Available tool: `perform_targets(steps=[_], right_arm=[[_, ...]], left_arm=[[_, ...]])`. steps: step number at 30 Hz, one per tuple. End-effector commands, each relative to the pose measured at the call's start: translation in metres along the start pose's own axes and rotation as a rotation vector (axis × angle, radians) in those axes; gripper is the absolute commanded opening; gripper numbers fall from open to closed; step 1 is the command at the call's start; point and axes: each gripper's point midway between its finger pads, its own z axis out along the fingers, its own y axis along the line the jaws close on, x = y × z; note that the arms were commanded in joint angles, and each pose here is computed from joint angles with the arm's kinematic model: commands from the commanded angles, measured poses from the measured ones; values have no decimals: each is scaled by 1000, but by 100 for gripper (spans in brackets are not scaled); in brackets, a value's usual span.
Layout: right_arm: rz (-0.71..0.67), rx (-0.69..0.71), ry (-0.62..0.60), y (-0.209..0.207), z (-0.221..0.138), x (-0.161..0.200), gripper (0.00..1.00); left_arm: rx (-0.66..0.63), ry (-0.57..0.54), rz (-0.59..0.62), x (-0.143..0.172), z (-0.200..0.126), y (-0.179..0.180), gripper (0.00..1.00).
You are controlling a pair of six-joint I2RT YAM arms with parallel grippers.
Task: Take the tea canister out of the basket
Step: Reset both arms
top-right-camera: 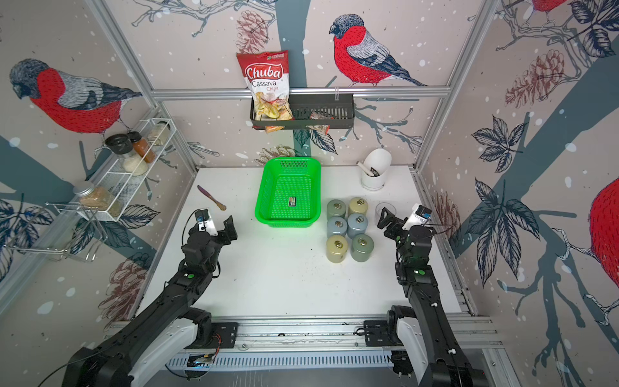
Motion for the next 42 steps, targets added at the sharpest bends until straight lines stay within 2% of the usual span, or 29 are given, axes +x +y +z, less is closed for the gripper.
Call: perform_targets(steps=[1, 4, 7, 12, 24, 31, 38, 42], right_arm=[[-120, 72, -126, -12, -5, -14, 100], [-157, 82, -205, -12, -10, -16, 100], [-240, 53, -233, -3, -10, -10, 100], [-274, 182, -235, -32, -2, 8, 100], [-287, 207, -183, -40, 32, 23, 100], [-270, 162, -150, -41, 41, 24, 100], [-264, 133, -120, -36, 52, 28, 100], [-291, 139, -126, -35, 56, 27, 100]], left_arm=[[-61, -87, 10, -10, 7, 14, 96], [-46, -101, 26, -1, 14, 14, 96], [6, -139, 91, -1, 20, 3, 96], [25, -90, 200, 14, 44, -7, 96], [89, -30, 168, 22, 66, -13, 96], [99, -7, 162, 24, 72, -14, 96], [120, -54, 131, 24, 70, -16, 96], [109, -38, 126, 25, 73, -13, 96]])
